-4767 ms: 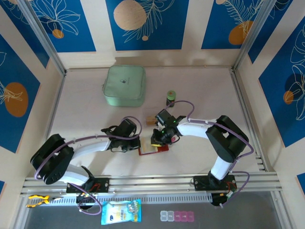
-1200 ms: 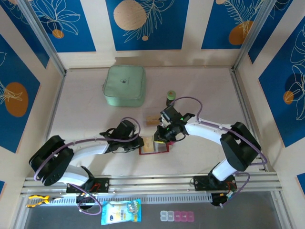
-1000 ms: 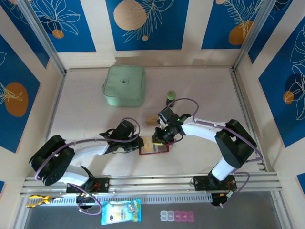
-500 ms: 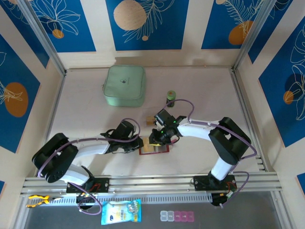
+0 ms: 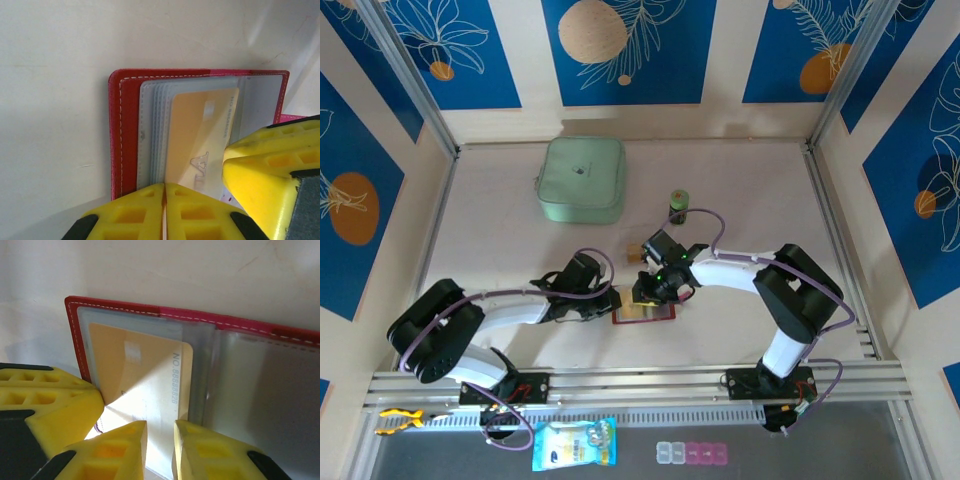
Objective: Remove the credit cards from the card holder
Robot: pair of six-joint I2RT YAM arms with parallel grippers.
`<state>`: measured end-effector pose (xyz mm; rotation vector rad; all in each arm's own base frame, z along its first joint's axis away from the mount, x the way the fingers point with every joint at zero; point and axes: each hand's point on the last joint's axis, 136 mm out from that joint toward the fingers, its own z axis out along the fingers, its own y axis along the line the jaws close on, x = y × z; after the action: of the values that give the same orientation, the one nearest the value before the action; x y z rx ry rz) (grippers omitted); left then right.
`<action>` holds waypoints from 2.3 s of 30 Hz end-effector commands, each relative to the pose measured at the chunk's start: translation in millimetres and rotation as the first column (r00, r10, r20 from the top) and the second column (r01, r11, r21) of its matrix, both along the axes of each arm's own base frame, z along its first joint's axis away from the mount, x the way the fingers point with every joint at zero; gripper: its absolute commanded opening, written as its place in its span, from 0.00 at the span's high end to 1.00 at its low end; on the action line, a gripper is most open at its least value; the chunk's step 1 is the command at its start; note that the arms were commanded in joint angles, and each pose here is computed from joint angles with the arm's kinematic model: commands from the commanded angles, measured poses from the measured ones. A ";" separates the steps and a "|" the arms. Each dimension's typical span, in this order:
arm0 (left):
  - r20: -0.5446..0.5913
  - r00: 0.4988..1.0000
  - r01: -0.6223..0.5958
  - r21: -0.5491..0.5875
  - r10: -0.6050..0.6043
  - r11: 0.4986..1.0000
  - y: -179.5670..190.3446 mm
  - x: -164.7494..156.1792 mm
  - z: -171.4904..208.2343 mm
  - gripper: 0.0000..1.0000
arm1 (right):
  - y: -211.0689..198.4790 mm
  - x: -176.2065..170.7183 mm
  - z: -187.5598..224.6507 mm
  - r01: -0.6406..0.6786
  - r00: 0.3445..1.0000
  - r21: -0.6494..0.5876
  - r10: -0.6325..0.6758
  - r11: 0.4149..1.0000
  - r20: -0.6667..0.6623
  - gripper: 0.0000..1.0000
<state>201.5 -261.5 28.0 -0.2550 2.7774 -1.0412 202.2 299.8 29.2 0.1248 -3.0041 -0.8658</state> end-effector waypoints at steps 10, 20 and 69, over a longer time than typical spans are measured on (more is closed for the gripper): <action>-0.035 0.999 -0.011 0.042 0.012 0.999 13.1 -5.7 -9.1 0.90 | -15.7 -1.7 -8.5 0.019 1.000 -0.089 -0.018 0.996 0.013 0.72; -0.024 1.000 -0.017 0.042 0.018 0.999 14.0 -4.3 -5.1 0.90 | -17.1 0.2 -3.1 0.015 1.000 -0.093 -0.012 0.996 0.029 0.72; -0.021 0.994 0.109 0.100 -0.107 0.989 -20.4 4.0 0.3 1.00 | -25.2 7.4 17.6 0.080 0.997 0.095 -0.078 0.992 -0.015 0.74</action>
<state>210.5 -286.6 37.3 -0.1165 2.8467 -0.9675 213.2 271.5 49.4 0.0080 -3.0191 -0.9803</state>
